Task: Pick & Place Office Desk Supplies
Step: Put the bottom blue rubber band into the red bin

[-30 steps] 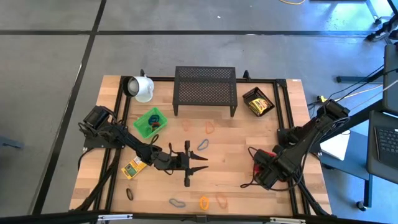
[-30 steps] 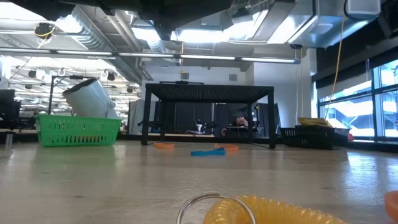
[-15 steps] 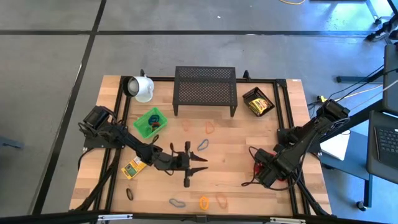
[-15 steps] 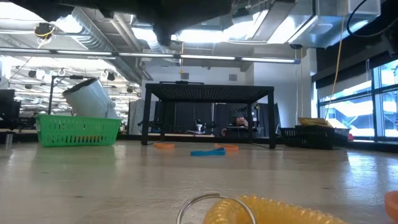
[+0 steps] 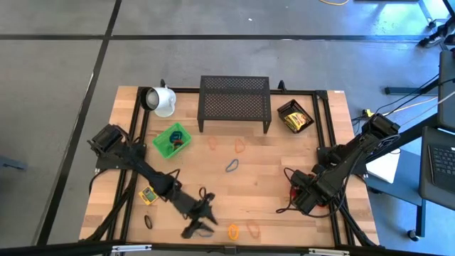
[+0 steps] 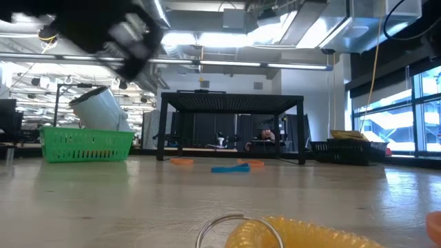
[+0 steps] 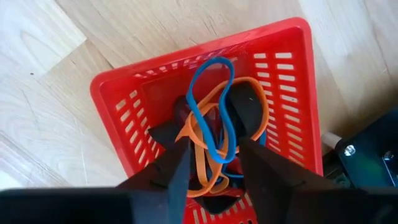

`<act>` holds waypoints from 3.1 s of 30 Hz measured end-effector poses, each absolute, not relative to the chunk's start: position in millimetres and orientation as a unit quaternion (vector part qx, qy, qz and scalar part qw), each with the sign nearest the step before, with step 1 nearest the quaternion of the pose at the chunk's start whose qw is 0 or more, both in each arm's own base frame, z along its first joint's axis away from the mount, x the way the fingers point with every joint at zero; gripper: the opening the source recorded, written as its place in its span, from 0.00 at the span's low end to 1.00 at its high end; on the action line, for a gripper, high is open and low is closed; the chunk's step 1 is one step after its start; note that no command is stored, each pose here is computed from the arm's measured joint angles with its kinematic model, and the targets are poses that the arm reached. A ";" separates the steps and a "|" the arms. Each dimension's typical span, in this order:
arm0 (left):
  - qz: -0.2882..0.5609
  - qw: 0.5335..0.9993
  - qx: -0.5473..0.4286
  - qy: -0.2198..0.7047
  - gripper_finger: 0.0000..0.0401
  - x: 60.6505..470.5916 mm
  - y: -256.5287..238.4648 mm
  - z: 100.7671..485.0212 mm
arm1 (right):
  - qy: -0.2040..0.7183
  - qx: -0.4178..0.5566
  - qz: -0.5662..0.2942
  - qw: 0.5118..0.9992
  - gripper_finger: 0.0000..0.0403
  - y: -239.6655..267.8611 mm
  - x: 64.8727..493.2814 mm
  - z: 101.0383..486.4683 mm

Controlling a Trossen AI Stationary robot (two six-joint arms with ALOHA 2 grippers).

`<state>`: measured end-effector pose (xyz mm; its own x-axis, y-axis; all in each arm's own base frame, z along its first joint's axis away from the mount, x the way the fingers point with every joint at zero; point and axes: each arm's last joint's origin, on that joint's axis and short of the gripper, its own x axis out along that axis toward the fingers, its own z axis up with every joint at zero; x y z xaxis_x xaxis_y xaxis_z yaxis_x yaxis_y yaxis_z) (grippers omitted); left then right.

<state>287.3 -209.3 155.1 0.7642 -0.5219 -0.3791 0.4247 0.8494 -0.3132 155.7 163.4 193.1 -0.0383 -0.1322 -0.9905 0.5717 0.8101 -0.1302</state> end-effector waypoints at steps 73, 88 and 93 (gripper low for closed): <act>-0.097 0.960 0.059 0.257 0.01 251.8 -240.0 115.6 | 0.611 0.179 -0.243 0.732 0.50 168.9 166.1 192.8; -0.067 0.991 0.009 0.117 0.01 301.4 -202.0 145.9 | 0.427 0.105 -0.108 0.892 0.50 190.1 199.0 204.3; -0.047 0.995 0.015 0.085 0.01 315.7 -187.2 155.0 | 0.325 0.052 -0.063 0.942 0.50 200.8 213.4 217.2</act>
